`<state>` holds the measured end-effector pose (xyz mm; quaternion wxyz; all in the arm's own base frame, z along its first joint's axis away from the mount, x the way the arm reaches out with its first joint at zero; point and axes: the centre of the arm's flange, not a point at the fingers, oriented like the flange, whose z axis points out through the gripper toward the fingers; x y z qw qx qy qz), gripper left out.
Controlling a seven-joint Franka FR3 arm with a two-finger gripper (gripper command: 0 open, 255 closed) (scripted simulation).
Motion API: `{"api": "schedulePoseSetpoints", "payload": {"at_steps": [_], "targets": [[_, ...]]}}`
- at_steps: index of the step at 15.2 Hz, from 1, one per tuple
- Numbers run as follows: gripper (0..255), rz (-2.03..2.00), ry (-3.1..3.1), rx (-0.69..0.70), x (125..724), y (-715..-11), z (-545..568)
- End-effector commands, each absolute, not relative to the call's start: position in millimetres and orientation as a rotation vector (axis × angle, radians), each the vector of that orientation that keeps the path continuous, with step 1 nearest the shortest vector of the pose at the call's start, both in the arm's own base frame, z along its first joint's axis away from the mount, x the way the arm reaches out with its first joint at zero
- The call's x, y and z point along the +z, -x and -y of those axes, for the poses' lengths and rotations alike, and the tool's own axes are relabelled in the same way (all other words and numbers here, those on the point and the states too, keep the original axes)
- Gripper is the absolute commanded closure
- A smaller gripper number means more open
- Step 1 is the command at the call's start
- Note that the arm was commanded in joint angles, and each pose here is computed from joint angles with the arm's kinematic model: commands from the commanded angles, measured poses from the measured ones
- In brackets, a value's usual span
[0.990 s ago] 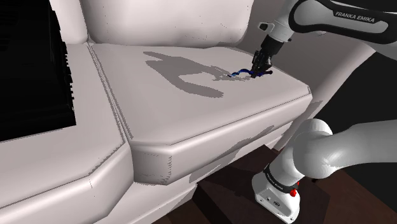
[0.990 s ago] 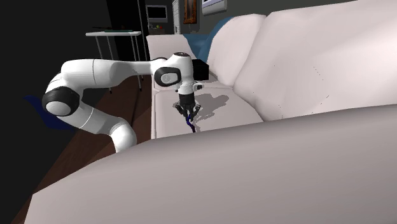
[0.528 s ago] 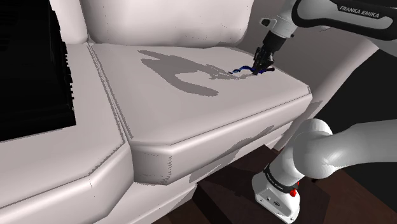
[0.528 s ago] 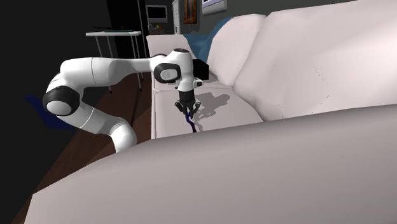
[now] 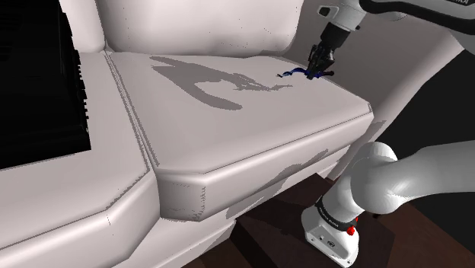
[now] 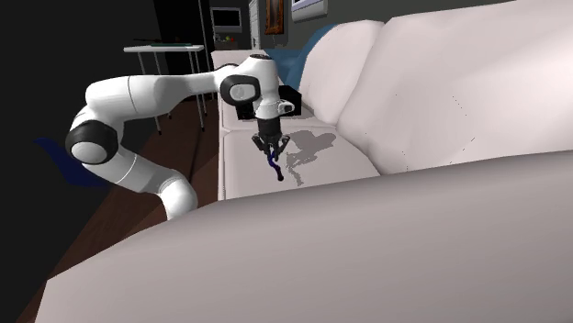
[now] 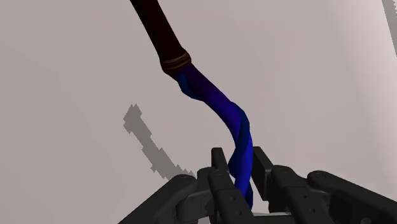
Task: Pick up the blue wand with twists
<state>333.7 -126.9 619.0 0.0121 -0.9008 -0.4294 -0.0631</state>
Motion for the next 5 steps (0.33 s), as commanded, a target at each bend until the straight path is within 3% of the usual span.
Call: {"api": "schedulePoseSetpoints", "payload": {"at_steps": [1,5], "targets": [[255,1.339,2.808,-0.196,628.5,-333.6,127.4],[255,1.339,2.808,-0.196,639.9,-333.6,127.4]]}}
